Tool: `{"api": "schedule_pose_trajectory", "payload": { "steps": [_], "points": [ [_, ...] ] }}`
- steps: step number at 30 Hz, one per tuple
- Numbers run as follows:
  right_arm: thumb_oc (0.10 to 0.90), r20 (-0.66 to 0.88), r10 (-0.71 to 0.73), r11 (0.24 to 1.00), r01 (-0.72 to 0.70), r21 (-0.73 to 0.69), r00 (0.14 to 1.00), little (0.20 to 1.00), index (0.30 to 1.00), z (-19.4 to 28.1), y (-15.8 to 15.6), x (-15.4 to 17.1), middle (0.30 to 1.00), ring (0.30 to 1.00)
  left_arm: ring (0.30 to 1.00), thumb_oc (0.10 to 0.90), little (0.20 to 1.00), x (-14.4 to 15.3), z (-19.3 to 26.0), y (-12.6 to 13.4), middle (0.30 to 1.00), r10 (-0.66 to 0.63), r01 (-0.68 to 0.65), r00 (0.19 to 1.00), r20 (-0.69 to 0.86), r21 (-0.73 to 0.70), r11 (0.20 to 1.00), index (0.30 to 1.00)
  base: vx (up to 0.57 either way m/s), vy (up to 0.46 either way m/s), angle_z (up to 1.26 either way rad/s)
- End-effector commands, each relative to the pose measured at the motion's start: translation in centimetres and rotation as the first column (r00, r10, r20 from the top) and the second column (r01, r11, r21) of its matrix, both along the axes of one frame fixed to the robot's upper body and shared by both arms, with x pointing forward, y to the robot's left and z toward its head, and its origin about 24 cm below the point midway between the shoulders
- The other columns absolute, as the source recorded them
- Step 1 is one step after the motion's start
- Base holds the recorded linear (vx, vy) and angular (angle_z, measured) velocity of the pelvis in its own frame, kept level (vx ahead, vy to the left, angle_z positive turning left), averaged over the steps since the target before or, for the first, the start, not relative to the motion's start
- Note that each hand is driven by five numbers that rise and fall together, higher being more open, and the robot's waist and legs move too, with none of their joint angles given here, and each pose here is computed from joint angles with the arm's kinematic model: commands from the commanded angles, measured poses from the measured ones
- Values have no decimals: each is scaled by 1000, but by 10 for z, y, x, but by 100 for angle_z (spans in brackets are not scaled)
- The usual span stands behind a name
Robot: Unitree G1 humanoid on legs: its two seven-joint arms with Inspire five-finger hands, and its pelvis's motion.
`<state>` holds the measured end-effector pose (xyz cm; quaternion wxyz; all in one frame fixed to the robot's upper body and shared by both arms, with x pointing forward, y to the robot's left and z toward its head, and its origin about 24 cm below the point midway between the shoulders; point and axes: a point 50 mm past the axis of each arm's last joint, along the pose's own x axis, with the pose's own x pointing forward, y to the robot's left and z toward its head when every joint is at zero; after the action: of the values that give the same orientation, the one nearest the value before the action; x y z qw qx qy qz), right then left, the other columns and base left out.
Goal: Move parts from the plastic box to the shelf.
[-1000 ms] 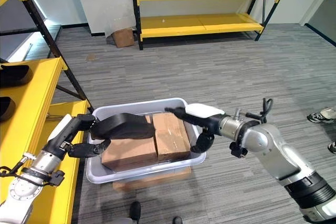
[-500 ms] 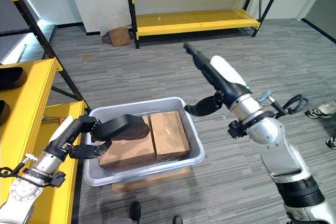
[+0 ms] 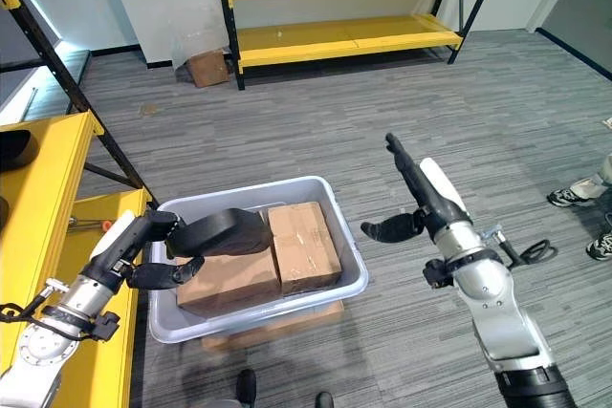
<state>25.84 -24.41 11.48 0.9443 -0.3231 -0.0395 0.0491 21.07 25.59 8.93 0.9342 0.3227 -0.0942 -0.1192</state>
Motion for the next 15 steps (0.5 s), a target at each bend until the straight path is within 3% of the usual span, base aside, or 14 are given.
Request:
{"api": "schedule_pose_trajectory", "payload": {
  "steps": [1, 9, 15],
  "points": [
    [900, 179, 81, 994, -92, 55, 980, 1000, 1000, 28, 19, 11, 1000, 1000, 300, 400, 300, 4, 63, 2, 300, -1, -22, 923, 386, 57, 998, 300, -35, -134, 0],
    [900, 75, 127, 940, -144, 310, 989, 1000, 1000, -18, 58, 14, 1000, 1000, 300, 400, 300, -11, 62, -1, 300, 80, -105, 867, 491, 23, 994, 300, -44, -125, 10],
    [900, 57, 157, 941, -167, 295, 986, 1000, 1000, -34, 78, 4, 1000, 1000, 300, 400, 300, -17, 63, -5, 300, 66, -91, 841, 537, 20, 996, 300, -104, -40, 53]
  ]
}}
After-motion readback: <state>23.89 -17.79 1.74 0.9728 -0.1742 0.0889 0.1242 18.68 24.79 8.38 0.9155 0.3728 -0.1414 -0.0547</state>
